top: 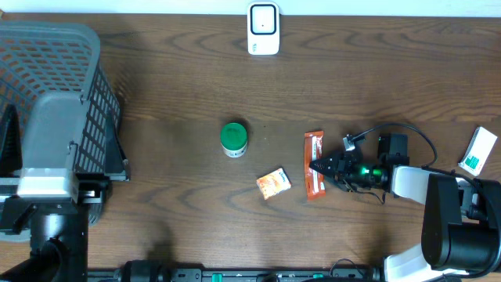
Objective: Scan the item barcode
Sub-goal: 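Lower the right gripper onto the red chocolate bar and grasp it, then lift the chocolate bar and carry it up to the white scanner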
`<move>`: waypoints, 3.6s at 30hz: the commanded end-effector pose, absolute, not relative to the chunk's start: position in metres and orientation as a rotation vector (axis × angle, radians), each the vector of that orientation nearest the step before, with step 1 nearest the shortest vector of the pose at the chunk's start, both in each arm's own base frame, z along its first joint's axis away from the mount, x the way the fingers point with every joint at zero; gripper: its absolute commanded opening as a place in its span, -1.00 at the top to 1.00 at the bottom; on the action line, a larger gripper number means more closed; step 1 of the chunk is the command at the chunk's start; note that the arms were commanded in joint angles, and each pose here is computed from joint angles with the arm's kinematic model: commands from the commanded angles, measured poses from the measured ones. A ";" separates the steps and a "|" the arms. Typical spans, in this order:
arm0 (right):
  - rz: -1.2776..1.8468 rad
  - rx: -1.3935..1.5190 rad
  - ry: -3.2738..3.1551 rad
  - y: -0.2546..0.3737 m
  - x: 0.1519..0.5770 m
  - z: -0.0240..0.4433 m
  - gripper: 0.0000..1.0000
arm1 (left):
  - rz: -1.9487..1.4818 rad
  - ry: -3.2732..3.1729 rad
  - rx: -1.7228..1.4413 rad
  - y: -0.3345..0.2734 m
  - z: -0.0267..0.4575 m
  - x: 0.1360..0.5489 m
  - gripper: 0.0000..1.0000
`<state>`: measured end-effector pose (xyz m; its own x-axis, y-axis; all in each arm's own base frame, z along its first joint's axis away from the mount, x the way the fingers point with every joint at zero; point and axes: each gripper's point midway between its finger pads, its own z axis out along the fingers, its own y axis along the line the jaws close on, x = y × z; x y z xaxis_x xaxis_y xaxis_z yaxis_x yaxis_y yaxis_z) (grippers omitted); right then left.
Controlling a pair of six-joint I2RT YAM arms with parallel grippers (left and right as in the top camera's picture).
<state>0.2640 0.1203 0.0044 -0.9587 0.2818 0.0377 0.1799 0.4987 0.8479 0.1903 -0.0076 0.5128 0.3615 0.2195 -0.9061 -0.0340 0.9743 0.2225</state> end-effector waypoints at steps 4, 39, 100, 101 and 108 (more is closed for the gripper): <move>0.766 0.712 3.055 0.067 0.189 -0.093 -0.36 | 0.150 1.169 0.186 -0.011 0.517 0.185 -0.99; 1.496 -0.021 2.089 0.158 0.250 0.195 0.97 | 0.149 1.174 0.186 -0.011 0.516 0.186 -0.98; -0.667 -0.753 2.149 0.185 0.624 0.137 0.98 | 0.124 1.197 0.172 -0.011 0.513 0.196 -0.99; -0.686 -0.776 2.129 0.191 0.625 0.135 0.98 | 0.124 1.203 0.172 -0.010 0.512 0.199 -0.99; -0.811 -0.860 2.064 0.204 0.629 0.123 0.98 | 0.121 1.239 0.174 -0.010 0.506 0.214 -0.99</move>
